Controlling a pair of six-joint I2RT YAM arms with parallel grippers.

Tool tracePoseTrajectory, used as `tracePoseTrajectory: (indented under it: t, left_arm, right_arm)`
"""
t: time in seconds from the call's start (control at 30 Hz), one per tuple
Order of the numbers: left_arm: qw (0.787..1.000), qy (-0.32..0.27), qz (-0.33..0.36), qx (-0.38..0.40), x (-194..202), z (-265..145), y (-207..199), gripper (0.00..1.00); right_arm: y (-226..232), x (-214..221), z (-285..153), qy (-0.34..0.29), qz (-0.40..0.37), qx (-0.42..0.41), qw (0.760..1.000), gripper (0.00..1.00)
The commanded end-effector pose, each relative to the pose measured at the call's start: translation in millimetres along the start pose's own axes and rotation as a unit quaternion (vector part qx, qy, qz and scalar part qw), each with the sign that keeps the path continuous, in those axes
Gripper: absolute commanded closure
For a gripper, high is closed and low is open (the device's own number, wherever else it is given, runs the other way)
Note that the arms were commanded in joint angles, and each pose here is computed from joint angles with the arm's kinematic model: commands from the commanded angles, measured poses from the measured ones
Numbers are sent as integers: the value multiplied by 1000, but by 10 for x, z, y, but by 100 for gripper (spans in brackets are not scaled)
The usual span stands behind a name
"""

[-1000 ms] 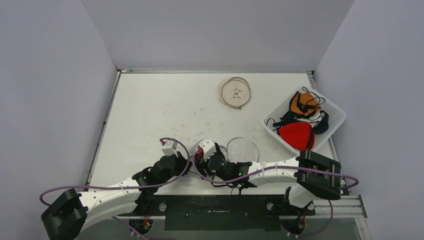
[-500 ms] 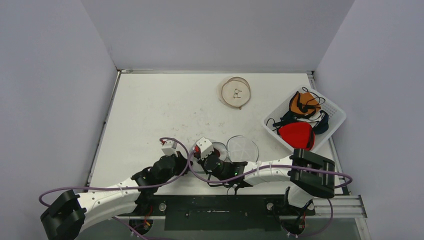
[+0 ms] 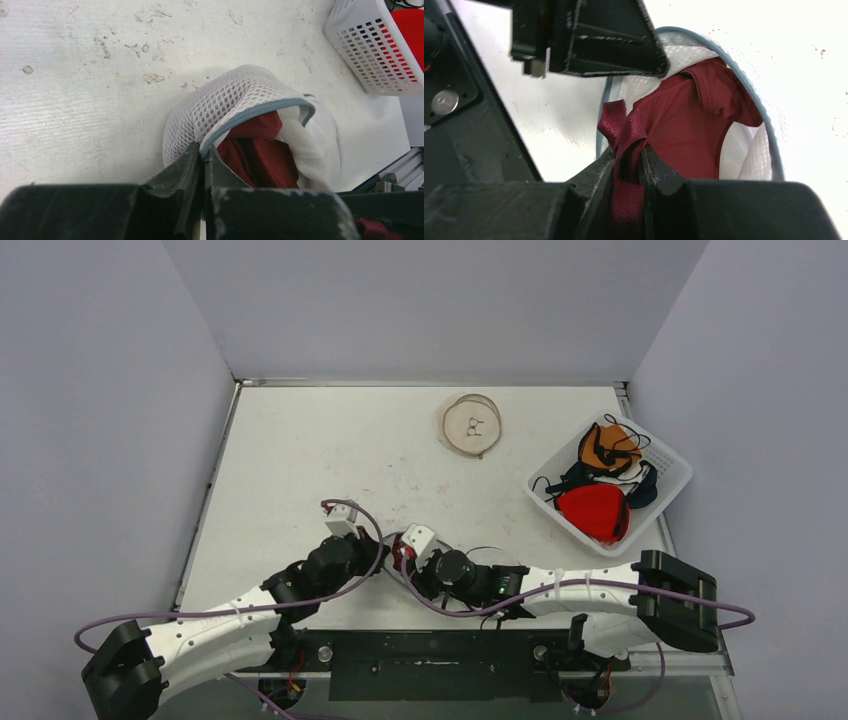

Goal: Unzip the laundry bag and remove the bra
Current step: Pick up the bra from the laundry bag.

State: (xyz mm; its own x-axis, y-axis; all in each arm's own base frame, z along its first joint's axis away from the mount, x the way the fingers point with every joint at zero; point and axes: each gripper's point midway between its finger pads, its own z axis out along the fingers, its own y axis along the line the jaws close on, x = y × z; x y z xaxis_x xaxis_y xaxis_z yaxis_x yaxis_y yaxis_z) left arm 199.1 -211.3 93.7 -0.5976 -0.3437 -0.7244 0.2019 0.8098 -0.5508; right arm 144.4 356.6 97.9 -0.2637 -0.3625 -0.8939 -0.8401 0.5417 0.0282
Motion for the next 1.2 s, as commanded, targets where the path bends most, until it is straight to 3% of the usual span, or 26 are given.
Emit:
tracePoseTrajectory:
  t: [0.0,0.2,0.43,0.77,1.17]
  left_arm:
    - [999,-36,13,-3,-274,61,-118,100]
    - [999,-26,21,-6,-220,153,-119,100]
    - [1000,-26,13,4,-205,170,-163,100]
    - [998,-54,-12,11,-372,123,-243,100]
    - [997,-59,-27,42,-490,170,-490,100]
  right_arm:
    - [213,-126,-179,-21,-4,-70,997,95]
    - [182,-378,-328,-67,20,-80,994,95]
    - [-205,-830,-639,-187,96,-29,977,95]
    - [-422,-1193,-1002,-258,133,-10,957,95]
    - [-789,-1835,-1508,-385,196,47,901,95]
